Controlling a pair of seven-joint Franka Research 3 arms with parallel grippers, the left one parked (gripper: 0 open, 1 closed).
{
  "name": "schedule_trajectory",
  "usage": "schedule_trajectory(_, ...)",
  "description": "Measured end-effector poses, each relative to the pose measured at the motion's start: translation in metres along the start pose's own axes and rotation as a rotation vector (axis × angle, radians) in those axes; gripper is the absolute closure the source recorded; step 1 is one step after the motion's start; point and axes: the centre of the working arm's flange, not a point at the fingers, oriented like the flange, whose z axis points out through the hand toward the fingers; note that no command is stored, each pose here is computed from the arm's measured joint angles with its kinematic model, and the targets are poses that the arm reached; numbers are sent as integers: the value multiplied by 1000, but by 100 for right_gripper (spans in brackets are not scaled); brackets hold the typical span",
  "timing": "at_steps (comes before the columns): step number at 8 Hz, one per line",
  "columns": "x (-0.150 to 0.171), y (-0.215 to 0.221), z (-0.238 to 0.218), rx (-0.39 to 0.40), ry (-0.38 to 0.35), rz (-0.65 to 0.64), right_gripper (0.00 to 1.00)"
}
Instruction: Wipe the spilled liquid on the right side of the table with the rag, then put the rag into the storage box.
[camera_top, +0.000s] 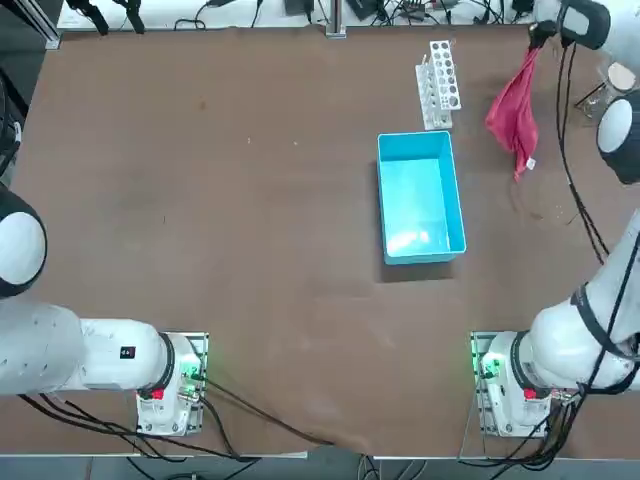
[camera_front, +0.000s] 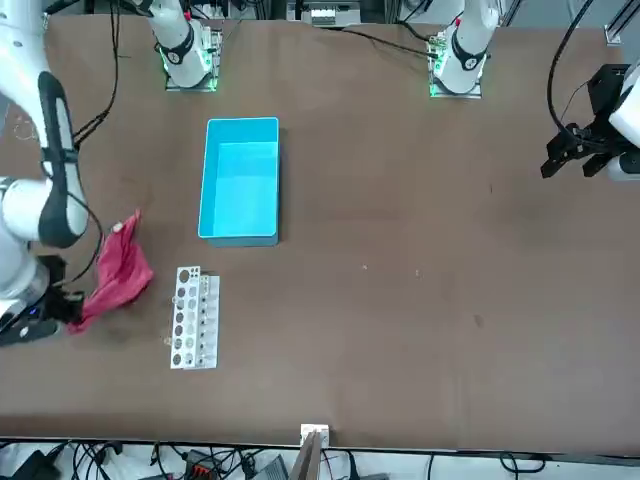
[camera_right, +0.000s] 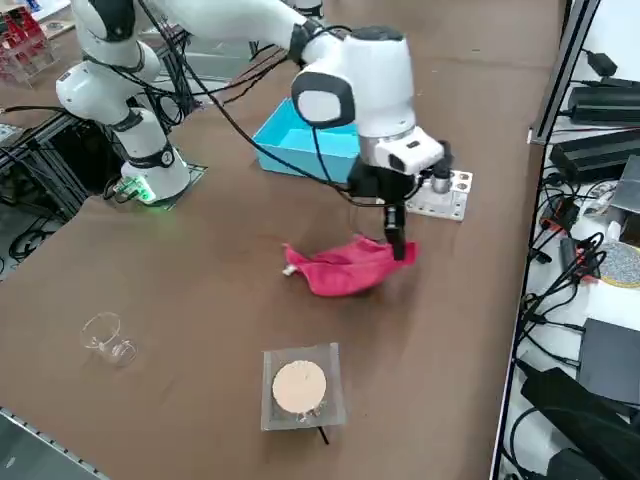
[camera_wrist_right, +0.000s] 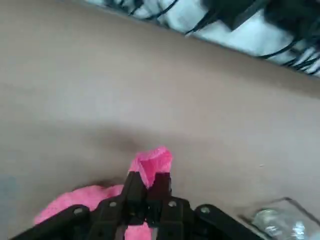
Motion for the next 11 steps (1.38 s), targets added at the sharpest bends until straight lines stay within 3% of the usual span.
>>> schedule_trajectory(2,17,19,-30,-15,-19,23,98)
schedule_trajectory(5,-3,16,-35,47,-227,34,98)
schedule_trajectory(8,-57,-7,15,124,-414,10,98)
schedule_trajectory(11,-144,-56,61,169,-471,-36,98)
